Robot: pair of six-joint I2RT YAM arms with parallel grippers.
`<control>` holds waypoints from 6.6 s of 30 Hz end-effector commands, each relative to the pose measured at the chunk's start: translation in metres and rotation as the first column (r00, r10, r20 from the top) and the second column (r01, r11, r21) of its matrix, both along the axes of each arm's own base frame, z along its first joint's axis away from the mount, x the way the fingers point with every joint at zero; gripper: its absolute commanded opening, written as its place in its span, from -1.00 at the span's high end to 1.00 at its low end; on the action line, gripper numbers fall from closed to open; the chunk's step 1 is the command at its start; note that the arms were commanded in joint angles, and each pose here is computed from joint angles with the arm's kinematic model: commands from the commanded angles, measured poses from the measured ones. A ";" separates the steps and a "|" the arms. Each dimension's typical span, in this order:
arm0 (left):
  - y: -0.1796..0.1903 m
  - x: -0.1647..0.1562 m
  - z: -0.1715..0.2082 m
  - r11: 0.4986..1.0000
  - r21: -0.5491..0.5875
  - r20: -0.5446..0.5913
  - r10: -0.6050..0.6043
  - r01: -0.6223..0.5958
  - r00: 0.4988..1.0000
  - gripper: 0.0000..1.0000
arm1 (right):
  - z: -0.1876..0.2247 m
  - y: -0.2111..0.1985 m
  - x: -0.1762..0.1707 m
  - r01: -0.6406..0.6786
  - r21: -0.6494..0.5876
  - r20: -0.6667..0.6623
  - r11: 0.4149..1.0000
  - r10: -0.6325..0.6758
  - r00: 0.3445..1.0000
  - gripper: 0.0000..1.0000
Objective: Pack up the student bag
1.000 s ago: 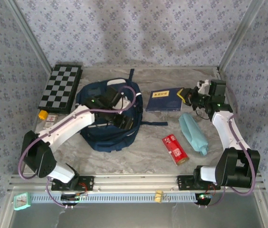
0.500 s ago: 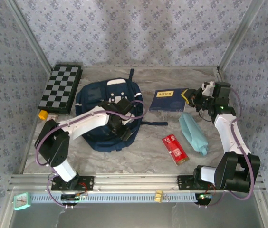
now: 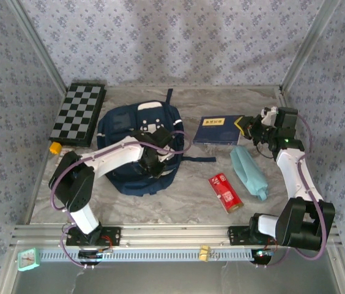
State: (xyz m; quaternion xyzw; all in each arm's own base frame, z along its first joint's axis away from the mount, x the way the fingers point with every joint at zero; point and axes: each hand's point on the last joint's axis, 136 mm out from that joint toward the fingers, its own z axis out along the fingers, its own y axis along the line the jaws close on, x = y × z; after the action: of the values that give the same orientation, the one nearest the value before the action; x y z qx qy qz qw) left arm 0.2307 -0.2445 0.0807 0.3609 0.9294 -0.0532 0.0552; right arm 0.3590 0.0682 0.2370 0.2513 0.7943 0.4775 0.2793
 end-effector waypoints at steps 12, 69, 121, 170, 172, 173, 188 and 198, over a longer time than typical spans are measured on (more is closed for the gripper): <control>-0.084 0.103 0.138 0.917 -0.334 0.194 0.293 -0.218 0.936 1.00 | 0.033 -0.038 -0.007 0.081 -0.011 0.079 0.997 -0.080 0.994 1.00; -0.057 0.164 0.234 0.695 -0.579 0.192 0.625 -0.427 0.757 1.00 | -0.137 0.222 0.016 -0.125 -0.358 -0.034 0.925 0.121 0.992 0.49; 0.101 0.049 0.005 -0.041 -0.360 -0.457 0.879 -0.932 0.137 -0.14 | -0.121 0.163 -0.106 -0.409 -0.449 -0.321 0.795 0.283 0.904 -0.33; 0.044 0.059 0.013 -0.168 -0.401 -0.579 0.809 -0.901 0.106 1.00 | -0.118 0.188 0.016 -0.345 -0.468 -0.118 0.814 0.329 0.937 -0.33; 0.033 0.059 0.022 -0.168 -0.410 -0.587 0.801 -0.896 0.119 1.00 | -0.110 0.193 0.037 -0.333 -0.489 -0.063 0.806 0.348 0.935 -0.36; 0.027 0.060 0.026 -0.171 -0.416 -0.594 0.795 -0.893 0.124 1.00 | -0.099 0.194 0.051 -0.313 -0.489 -0.041 0.814 0.338 0.940 -0.37; 0.000 0.086 0.052 -0.165 -0.455 -0.617 0.767 -0.875 0.176 1.00 | -0.103 0.142 -0.039 -0.430 -0.691 -0.304 0.581 0.306 0.902 -0.40; -0.002 0.087 0.060 -0.199 -0.463 -0.641 0.748 -0.864 0.171 1.00 | -0.109 0.242 -0.090 -0.493 -0.625 -0.325 0.605 0.372 0.869 -0.23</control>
State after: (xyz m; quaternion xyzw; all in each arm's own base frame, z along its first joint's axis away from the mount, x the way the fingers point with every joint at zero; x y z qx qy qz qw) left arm 0.3024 -0.2258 0.0968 -0.4118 0.8254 -0.3573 0.1467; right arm 0.2601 0.3012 0.1287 -0.0878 0.9683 0.1689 0.1615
